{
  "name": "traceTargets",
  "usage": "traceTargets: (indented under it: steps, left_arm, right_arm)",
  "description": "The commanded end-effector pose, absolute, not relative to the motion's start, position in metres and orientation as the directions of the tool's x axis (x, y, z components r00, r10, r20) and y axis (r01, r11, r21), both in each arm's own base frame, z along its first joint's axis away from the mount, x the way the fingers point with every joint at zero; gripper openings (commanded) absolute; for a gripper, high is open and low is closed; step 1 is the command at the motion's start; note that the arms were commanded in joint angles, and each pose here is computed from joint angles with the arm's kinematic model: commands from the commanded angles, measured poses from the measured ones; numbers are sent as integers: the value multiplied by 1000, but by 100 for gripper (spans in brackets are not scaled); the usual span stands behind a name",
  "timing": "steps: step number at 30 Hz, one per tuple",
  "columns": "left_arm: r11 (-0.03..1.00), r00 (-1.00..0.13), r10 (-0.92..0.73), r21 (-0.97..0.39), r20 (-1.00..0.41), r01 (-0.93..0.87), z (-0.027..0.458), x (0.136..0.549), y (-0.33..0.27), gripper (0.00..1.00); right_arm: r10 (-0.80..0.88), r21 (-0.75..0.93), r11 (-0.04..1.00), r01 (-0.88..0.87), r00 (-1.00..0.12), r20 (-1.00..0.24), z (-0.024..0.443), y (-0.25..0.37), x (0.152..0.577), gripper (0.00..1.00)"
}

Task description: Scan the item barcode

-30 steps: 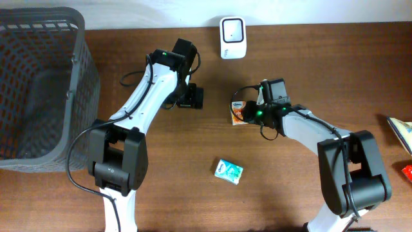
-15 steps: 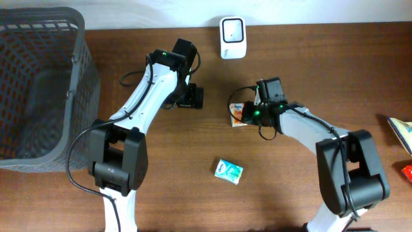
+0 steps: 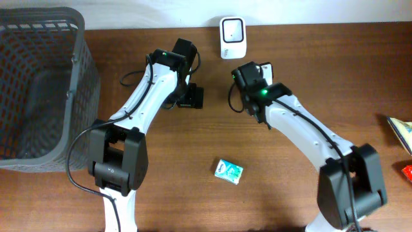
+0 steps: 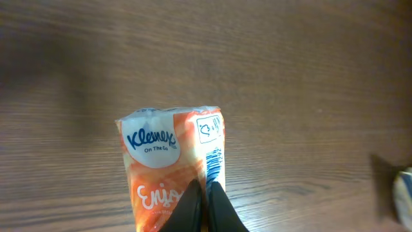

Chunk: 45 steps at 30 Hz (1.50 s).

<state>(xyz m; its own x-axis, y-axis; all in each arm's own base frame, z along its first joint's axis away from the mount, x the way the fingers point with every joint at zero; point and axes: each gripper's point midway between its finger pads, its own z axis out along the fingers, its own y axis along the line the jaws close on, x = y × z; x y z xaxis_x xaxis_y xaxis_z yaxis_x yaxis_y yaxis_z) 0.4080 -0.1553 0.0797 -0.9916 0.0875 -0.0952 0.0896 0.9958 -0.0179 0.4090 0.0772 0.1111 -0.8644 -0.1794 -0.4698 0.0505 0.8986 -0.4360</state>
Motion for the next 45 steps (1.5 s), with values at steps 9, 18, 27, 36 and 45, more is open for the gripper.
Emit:
traceTargets:
  steps: [9,18,27,36,45]
  left_arm:
    - [997,-990,70,-15,-119,73,88,412,-152,99]
    - [997,-991,71,-13,-112,72,87,410,-151,99]
    - [997,-991,71,-13,-113,72,87,410,-151,99]
    - [997,-991,71,-13,-112,72,87,410,-151,99]
    - [997,-991,71,-13,-112,72,87,410,-151,99]
  right_arm:
    - [-277,-585,810,-35,-902,-330,62,79,405,4]
    - [-248,-527,848,-57,-921,-301,37,92,399,4]
    - [-269,-475,873,-110,-922,-280,33,116,390,5]
    - [-260,-532,845,-51,-909,-327,85,115,409,4]
    - [-288,-670,740,59,-872,-395,107,93,427,4]
